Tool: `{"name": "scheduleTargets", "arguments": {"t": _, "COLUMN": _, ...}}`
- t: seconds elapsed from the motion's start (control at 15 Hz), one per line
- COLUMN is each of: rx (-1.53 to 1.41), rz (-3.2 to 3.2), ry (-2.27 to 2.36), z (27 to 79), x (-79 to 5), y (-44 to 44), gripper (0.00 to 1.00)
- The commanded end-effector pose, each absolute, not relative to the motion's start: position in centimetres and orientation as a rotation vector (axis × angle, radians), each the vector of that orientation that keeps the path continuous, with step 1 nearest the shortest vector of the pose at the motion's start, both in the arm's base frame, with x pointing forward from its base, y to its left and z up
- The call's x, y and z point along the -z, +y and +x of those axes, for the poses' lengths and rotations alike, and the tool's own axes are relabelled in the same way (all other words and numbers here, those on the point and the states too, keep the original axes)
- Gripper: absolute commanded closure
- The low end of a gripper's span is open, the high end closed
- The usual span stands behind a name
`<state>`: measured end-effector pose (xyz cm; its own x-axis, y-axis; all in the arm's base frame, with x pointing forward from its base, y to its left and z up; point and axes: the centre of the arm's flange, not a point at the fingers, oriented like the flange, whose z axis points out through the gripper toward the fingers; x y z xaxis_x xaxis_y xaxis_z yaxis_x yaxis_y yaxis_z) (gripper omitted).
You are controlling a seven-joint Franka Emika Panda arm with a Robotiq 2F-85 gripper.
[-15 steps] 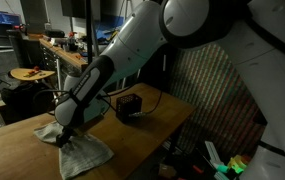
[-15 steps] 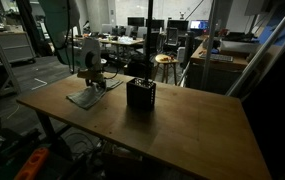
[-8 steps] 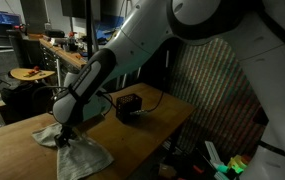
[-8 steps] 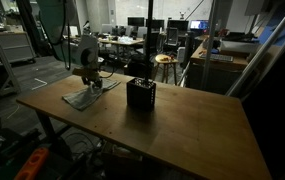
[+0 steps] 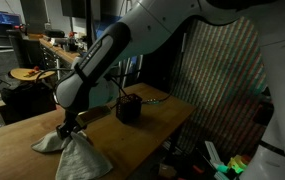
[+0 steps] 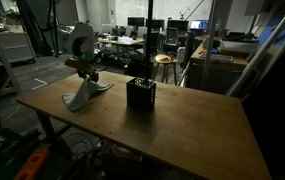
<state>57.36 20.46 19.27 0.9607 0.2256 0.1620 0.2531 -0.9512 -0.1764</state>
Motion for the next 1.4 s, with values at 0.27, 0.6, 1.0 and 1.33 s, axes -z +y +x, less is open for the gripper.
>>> {"name": "scheduleTargets", "arguments": {"t": 0.27, "rx": 0.294, "rz": -2.874, "ry": -0.153, "z": 53.4, "x": -27.0, "y": 17.5, "gripper": 0.99}}
{"name": "scheduleTargets", "arguments": {"t": 0.6, "rx": 0.429, "rz": -2.866, "ry": 0.018, "z": 53.0, "x": -32.4, "y": 12.9, "gripper": 0.99}}
{"name": "scheduleTargets", "arguments": {"t": 1.0, "rx": 0.554, "rz": -2.919, "ry": 0.202, "z": 53.2, "x": -34.8, "y": 5.2, "gripper": 0.99}}
{"name": "scheduleTargets", "arguments": {"t": 1.33, "rx": 0.619, "rz": -2.883, "ry": 0.489, "z": 53.3, "x": -35.4, "y": -1.6, "gripper": 0.99}}
